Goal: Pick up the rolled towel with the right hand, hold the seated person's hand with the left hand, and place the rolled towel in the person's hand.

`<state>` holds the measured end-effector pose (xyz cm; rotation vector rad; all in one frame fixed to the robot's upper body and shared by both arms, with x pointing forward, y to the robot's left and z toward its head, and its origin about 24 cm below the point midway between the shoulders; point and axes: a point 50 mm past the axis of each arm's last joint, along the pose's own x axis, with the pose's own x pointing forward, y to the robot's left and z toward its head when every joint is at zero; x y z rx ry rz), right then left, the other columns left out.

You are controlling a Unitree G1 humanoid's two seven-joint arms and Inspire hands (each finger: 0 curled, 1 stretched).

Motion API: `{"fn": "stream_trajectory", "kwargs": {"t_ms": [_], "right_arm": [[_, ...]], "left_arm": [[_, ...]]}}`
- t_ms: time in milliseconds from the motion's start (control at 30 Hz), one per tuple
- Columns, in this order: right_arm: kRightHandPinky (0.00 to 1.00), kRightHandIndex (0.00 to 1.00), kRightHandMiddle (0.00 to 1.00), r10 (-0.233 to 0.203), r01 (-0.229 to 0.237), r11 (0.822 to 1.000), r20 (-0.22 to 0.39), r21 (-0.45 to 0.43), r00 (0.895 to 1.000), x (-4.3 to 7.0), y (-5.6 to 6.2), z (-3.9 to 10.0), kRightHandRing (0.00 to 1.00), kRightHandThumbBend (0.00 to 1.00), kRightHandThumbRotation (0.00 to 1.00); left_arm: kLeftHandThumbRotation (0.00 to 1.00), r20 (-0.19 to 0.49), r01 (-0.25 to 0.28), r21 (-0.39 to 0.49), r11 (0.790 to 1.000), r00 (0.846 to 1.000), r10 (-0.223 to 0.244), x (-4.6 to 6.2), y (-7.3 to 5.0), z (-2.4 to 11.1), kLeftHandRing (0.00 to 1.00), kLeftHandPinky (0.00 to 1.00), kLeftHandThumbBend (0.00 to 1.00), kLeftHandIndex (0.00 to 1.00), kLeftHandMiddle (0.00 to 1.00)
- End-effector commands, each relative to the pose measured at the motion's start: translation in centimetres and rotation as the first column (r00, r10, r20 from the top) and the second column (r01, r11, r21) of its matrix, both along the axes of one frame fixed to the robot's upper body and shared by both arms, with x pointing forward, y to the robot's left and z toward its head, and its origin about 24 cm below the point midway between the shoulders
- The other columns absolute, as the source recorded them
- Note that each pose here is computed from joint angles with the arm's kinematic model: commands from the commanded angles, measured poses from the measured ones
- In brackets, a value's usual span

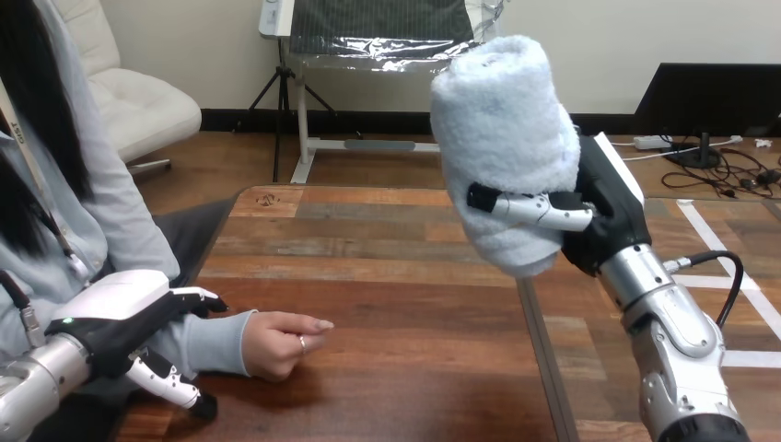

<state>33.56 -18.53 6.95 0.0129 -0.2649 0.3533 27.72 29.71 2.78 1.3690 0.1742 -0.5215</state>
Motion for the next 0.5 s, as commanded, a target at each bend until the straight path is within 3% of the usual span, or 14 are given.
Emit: {"fn": "stream_trajectory", "kwargs": {"t_ms": [0, 467], "right_arm": [[0.3, 0.45, 0.46, 0.017, -0.022, 0.999, 0.122, 0.034, 0.992, 0.48, 0.55, 3.04, 0.36, 0.69, 0.0], [0.28, 0.45, 0.45, 0.037, -0.039, 0.999, 0.121, 0.017, 0.992, -0.48, 0.75, 2.83, 0.35, 0.69, 0.0]], "left_arm": [[0.37, 0.07, 0.012, -0.007, 1.0, 0.998, -0.012, 1.58, -0.74, 1.16, 0.78, 0.71, 1.0, 0.81, 0.8], [0.19, 0.111, 0.035, -0.026, 0.999, 0.993, -0.032, 1.4, -1.29, 0.75, 0.65, 0.6, 1.0, 0.71, 0.69]]}}
